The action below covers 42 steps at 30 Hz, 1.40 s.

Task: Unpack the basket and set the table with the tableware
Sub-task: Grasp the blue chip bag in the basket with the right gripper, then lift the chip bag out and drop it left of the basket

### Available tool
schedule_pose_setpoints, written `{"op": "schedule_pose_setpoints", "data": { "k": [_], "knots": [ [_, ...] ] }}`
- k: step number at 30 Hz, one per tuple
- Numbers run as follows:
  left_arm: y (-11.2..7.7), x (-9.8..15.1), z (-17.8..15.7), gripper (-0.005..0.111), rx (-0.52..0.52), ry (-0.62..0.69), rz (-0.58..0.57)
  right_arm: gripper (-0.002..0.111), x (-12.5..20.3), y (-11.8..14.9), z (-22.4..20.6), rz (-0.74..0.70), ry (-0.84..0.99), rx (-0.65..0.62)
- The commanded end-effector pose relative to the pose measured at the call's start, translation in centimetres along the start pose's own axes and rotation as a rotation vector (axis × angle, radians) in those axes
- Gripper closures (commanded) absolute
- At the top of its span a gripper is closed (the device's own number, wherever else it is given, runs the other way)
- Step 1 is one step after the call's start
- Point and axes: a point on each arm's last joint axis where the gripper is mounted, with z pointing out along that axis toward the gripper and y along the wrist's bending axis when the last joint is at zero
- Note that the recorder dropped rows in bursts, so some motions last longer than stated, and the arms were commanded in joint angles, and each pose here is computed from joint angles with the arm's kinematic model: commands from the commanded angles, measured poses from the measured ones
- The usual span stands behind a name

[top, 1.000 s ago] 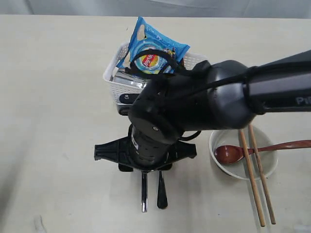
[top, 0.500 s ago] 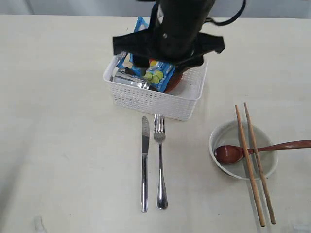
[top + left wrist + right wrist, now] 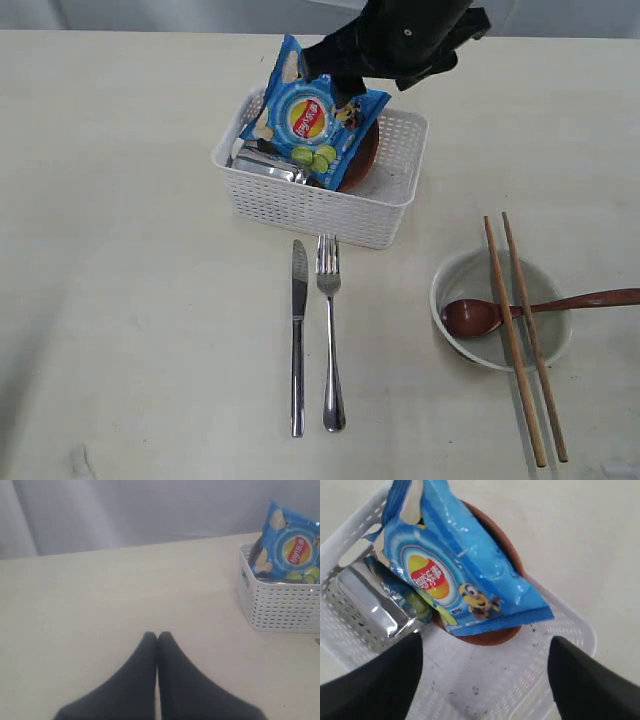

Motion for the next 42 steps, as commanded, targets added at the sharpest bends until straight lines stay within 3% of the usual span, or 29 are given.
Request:
{"op": "schedule_pose_setpoints", "data": {
  "k": [1,17,21,26,32,42],
  "knots": [
    [0.0,0.0,0.0,0.107,0.005,-0.005,-0.002,0.041,-0.7,0.0,1.5,-0.168,-0.027,-0.014],
    [0.0,0.0,0.0,0.107,0.005,-0.005,-0.002,0.044,-2.1,0.1,6.6,-0.369,-0.058,0.042],
    [0.0,0.0,0.0,0.107,0.005,-0.005,-0.002,0.067,-2.3,0.1,6.7,-0.387,-0.077,0.041],
    [0.0,0.0,0.0,0.107,0.005,-0.005,-0.002,0.108,-2.4,0.2,6.7,-0.436,-0.083,0.042],
    [0.0,0.0,0.0,0.107,0.005,-0.005,-0.002,0.109,-2.7,0.1,5.5,-0.451,-0.101,0.056],
    [0.0,0.0,0.0,0.107,0.005,-0.005,-0.002,0.109,-4.0,-0.2,-1.3,-0.432,-0.253,0.075]
  ]
}}
